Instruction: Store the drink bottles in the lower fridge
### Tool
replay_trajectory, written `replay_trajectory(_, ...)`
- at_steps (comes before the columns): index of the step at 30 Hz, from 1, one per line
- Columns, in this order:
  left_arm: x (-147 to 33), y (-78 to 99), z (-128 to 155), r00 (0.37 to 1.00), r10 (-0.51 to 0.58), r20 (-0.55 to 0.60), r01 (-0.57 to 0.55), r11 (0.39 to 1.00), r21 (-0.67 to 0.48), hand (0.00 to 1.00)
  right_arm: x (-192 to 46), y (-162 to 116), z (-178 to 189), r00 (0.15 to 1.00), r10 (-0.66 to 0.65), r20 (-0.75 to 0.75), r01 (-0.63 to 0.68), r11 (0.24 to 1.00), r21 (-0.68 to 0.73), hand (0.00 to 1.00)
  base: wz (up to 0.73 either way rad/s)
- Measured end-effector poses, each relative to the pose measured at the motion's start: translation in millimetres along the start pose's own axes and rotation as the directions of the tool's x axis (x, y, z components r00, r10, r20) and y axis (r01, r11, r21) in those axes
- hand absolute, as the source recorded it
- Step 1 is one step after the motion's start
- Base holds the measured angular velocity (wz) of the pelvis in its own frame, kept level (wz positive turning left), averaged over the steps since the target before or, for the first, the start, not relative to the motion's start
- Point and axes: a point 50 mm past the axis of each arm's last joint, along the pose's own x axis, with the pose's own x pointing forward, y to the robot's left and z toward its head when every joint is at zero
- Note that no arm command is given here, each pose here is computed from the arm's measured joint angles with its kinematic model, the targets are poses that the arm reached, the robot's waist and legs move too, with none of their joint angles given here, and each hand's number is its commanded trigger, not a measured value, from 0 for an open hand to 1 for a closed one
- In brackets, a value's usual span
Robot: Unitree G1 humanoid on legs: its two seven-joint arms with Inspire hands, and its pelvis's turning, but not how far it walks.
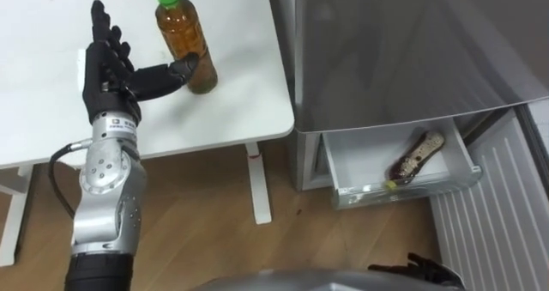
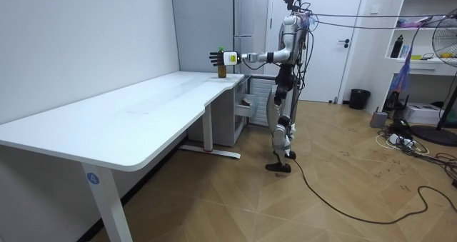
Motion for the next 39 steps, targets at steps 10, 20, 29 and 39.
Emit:
replay_trajectory(10, 7.2, -4.2, 1.3, 0.999, -0.012, -0.03, 0.01, 0.999, -0.05, 0.0, -0.5, -0.9, 0.2, 1.0, -0.003, -0.007, 0.003, 1.0, 0.0, 0.0, -0.05)
replay_trajectory(20, 19.1, -5.5, -4.4, 0.997, -0.029, -0.074, 0.026, 0.999, -0.043, 0.0, -1.1, -4.7, 0.2, 1.0, -0.016, -0.006, 0.016, 1.0, -0.001, 0.0, -0.08)
replay_trajectory(29, 22.8, -2.2, -9.4, 0.995, -0.023, -0.099, 0.02, 0.999, -0.037, 0.0, -1.3, -7.1, 0.5, 0.999, -0.033, -0.01, 0.033, 0.999, -0.029, 0.0, -0.01)
replay_trajectory(39, 28.4, -1.9, -8.2, 0.993, -0.031, -0.114, 0.028, 0.999, -0.026, 0.0, -1.7, -8.7, -3.9, 0.997, -0.054, -0.048, 0.052, 0.998, -0.031, 0.0, 0.0)
